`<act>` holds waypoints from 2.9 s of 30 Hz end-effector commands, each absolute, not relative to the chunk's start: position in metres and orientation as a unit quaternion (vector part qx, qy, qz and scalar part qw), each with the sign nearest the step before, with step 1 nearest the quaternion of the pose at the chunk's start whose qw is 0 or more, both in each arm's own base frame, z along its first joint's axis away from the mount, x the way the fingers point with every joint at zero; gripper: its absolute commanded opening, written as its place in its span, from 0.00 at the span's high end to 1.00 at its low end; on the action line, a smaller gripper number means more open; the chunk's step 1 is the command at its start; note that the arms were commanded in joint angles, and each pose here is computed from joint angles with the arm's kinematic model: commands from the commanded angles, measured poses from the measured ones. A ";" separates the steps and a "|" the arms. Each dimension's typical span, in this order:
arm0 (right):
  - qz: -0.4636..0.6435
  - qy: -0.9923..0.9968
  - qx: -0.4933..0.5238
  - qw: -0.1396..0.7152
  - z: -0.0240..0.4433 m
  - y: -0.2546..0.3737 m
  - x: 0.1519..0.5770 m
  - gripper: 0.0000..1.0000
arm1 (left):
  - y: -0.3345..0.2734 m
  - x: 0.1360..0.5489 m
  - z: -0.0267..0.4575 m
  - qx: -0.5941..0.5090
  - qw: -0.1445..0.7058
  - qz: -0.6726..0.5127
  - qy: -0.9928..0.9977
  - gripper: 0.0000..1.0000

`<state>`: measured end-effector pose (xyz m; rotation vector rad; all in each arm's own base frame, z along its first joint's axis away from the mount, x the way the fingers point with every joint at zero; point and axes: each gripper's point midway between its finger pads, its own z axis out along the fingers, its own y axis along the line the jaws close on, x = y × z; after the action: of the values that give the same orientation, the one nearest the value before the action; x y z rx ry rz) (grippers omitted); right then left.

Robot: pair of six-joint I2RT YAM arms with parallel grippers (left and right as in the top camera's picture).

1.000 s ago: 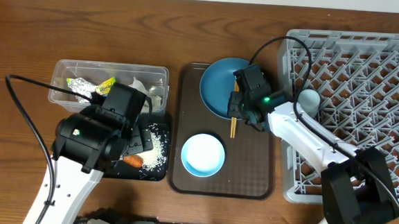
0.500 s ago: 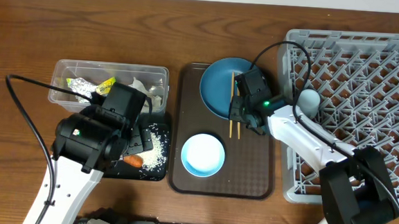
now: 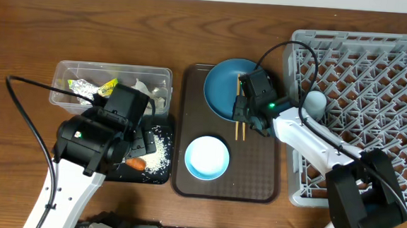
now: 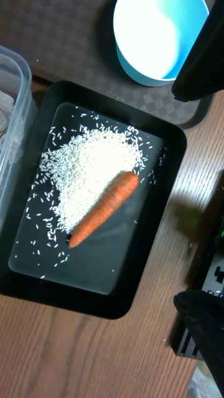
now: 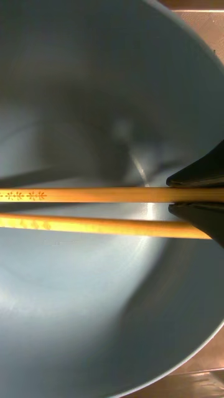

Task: Sort waste into correct bins and load items into the dishwasher rack
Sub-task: 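Lift the chopsticks and carry them right into the dish rack, then lower the chopsticks into the rack with the right gripper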

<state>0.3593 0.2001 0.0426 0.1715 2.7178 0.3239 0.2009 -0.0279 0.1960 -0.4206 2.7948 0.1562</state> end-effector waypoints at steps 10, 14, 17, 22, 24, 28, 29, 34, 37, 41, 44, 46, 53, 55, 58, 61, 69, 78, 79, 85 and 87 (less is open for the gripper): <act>0.132 0.956 0.007 0.261 0.101 0.200 0.360 0.99 | -0.025 0.199 0.193 -0.147 0.149 0.061 0.976 0.00; 0.147 0.942 -0.002 0.303 0.146 0.190 0.354 0.99 | -0.025 0.199 0.193 -0.147 0.149 0.061 0.976 0.00; 0.151 0.932 -0.011 0.331 0.177 0.178 0.347 0.99 | -0.025 0.199 0.193 -0.147 0.149 0.061 0.976 0.00; 0.133 0.918 -0.039 0.371 0.218 0.147 0.329 0.99 | -0.025 0.199 0.193 -0.147 0.149 0.061 0.976 0.00; 0.112 0.916 -0.057 0.380 0.226 0.131 0.321 0.99 | -0.025 0.199 0.193 -0.147 0.149 0.061 0.976 0.00; 0.040 0.915 -0.102 0.388 0.235 0.091 0.305 0.99 | -0.025 0.199 0.193 -0.147 0.149 0.061 0.976 0.00; 0.023 0.915 -0.106 0.389 0.237 0.082 0.303 0.99 | -0.025 0.199 0.193 -0.147 0.149 0.061 0.976 0.00; -0.067 0.921 -0.089 0.373 0.236 0.029 0.295 0.99 | -0.025 0.199 0.193 -0.147 0.149 0.061 0.976 0.00; -0.092 0.928 -0.101 0.347 0.226 0.013 0.295 0.99 | -0.025 0.199 0.193 -0.147 0.149 0.061 0.976 0.00; -0.121 0.935 -0.126 0.309 0.209 -0.006 0.302 0.99 | -0.025 0.199 0.193 -0.147 0.149 0.061 0.976 0.00; -0.131 0.945 -0.113 0.277 0.191 -0.022 0.309 0.99 | -0.025 0.199 0.193 -0.147 0.149 0.061 0.976 0.00; -0.131 0.952 -0.101 0.259 0.179 -0.031 0.313 0.99 | -0.025 0.199 0.193 -0.147 0.149 0.061 0.976 0.00; -0.127 0.968 -0.071 0.205 0.140 -0.049 0.325 0.99 | -0.025 0.199 0.193 -0.147 0.149 0.061 0.976 0.00; -0.127 0.970 -0.069 0.197 0.132 -0.052 0.329 0.99 | -0.025 0.199 0.193 -0.147 0.149 0.061 0.976 0.00; -0.126 0.972 -0.068 0.185 0.122 -0.054 0.332 0.99 | -0.025 0.199 0.193 -0.147 0.149 0.061 0.976 0.00; -0.126 0.973 -0.065 0.180 0.117 -0.056 0.333 0.99 | -0.025 0.199 0.193 -0.147 0.149 0.061 0.976 0.00; -0.130 0.972 -0.032 0.191 0.120 -0.072 0.336 0.99 | -0.025 0.199 0.193 -0.147 0.149 0.061 0.976 0.00; -0.109 0.974 -0.024 0.198 0.119 -0.071 0.338 0.82 | -0.025 0.199 0.193 -0.147 0.149 0.061 0.976 0.00; -0.109 0.974 -0.023 0.198 0.119 -0.071 0.338 0.74 | -0.025 0.199 0.193 -0.147 0.149 0.061 0.976 0.00; -0.106 0.974 -0.010 0.200 0.119 -0.071 0.338 0.46 | -0.025 0.199 0.193 -0.147 0.149 0.061 0.976 0.00; -0.102 0.973 0.009 0.206 0.120 -0.071 0.339 0.46 | -0.025 0.199 0.193 -0.147 0.149 0.061 0.976 0.00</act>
<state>0.3386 -0.0692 0.1198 -0.0534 2.7214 -0.3017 0.2009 -0.0279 0.1960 -0.4206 2.7951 0.1565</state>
